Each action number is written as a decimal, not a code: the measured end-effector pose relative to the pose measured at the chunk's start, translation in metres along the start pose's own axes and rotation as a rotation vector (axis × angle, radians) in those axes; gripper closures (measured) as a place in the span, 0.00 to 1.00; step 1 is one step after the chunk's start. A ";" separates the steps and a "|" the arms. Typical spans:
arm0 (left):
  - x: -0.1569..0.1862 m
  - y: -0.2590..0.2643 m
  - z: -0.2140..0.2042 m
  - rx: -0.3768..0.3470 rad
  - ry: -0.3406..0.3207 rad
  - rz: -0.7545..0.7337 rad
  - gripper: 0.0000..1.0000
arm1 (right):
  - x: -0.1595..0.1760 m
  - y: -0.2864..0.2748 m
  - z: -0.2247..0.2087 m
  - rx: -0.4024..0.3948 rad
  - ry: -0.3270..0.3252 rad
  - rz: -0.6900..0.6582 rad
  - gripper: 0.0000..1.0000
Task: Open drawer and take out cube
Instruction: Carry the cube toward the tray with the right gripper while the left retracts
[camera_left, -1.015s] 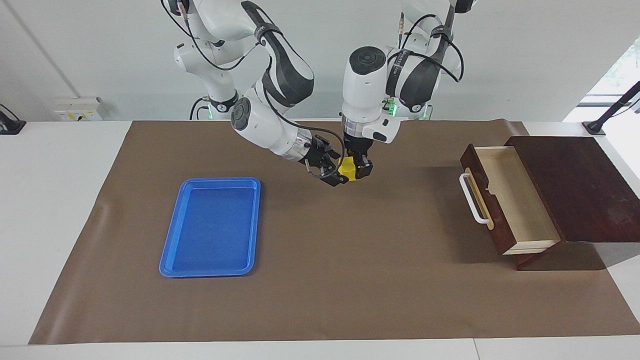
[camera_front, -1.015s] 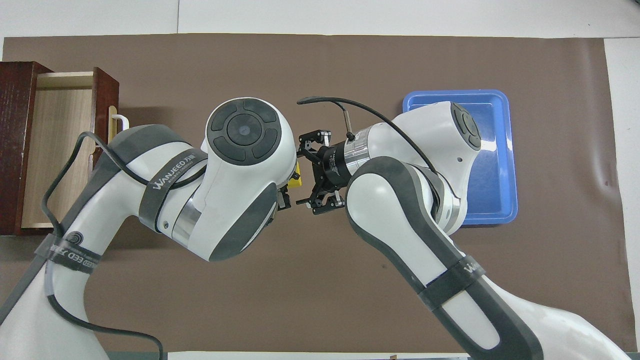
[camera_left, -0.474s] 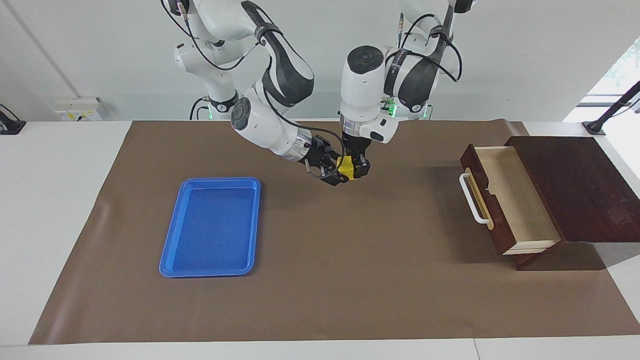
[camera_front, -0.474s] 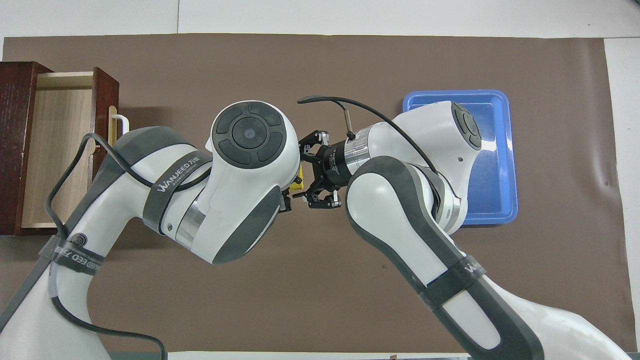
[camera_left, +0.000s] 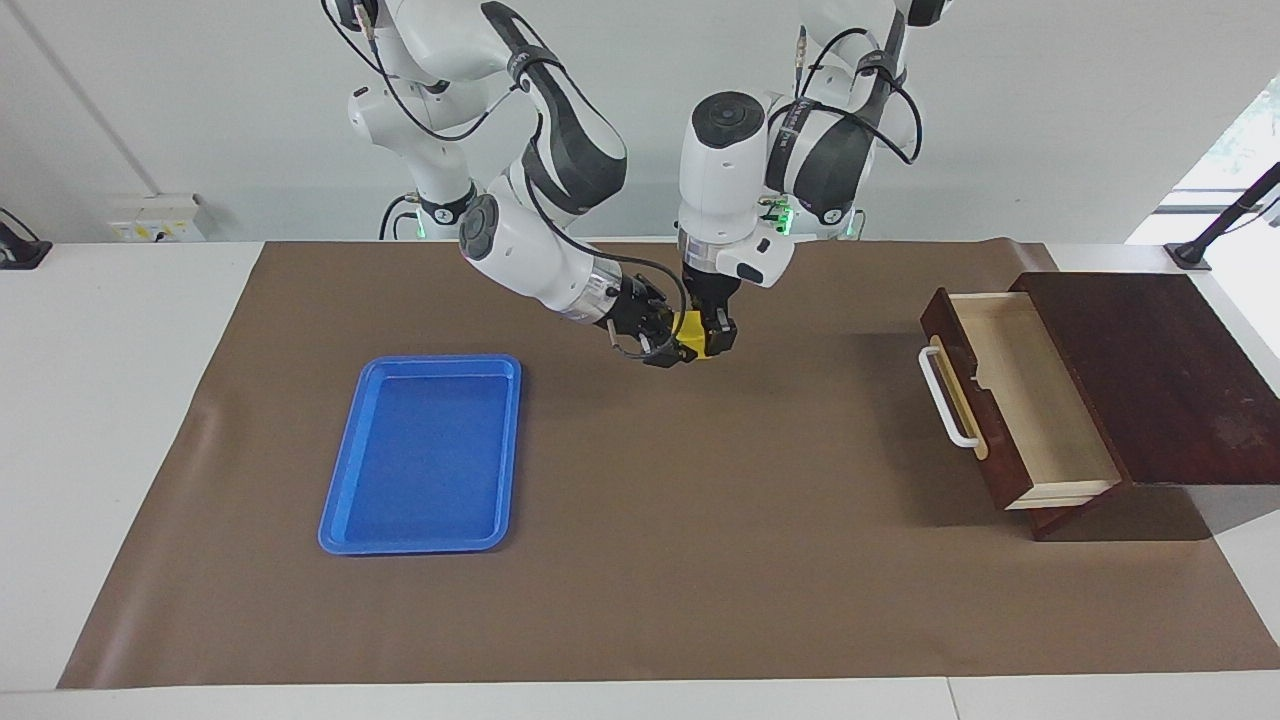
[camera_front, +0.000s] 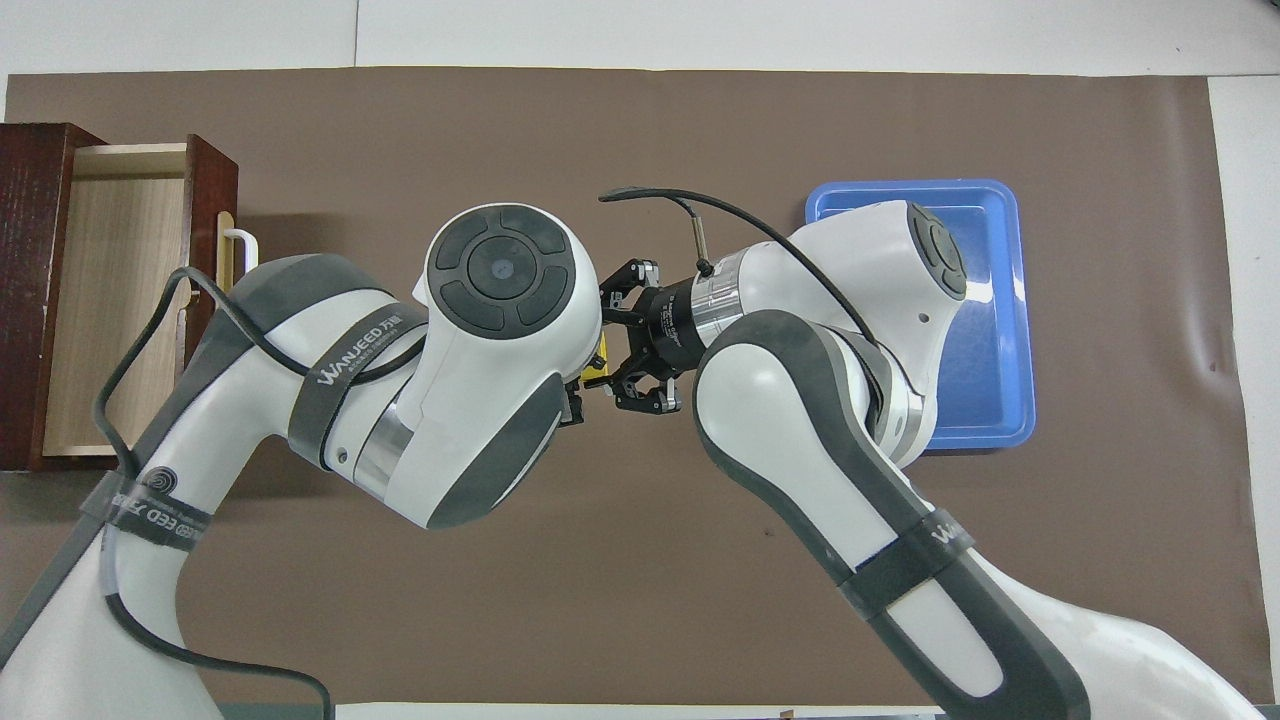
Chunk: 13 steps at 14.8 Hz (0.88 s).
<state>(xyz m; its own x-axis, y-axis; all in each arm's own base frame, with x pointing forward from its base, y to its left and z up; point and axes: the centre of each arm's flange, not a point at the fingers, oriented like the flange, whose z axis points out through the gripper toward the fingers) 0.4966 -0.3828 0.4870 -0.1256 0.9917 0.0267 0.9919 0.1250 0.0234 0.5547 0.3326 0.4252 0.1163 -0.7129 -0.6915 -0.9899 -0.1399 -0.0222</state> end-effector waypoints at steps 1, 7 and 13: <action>0.000 0.000 0.000 0.000 0.000 0.000 0.43 | 0.000 0.000 0.000 0.000 0.000 0.000 0.44; 0.002 0.002 -0.001 -0.002 0.000 0.068 0.00 | 0.000 0.000 0.001 -0.001 0.000 -0.001 0.44; 0.080 0.061 0.012 0.028 0.028 0.006 0.00 | 0.020 -0.008 -0.017 0.005 0.003 -0.012 0.44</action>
<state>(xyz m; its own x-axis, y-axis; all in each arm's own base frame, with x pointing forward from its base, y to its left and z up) 0.5474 -0.2955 0.4788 -0.1196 0.9913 0.0547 0.9928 0.1200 -0.0052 0.5666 0.3079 0.4235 0.1281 -0.7132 -0.6891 -0.9889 -0.1445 -0.0343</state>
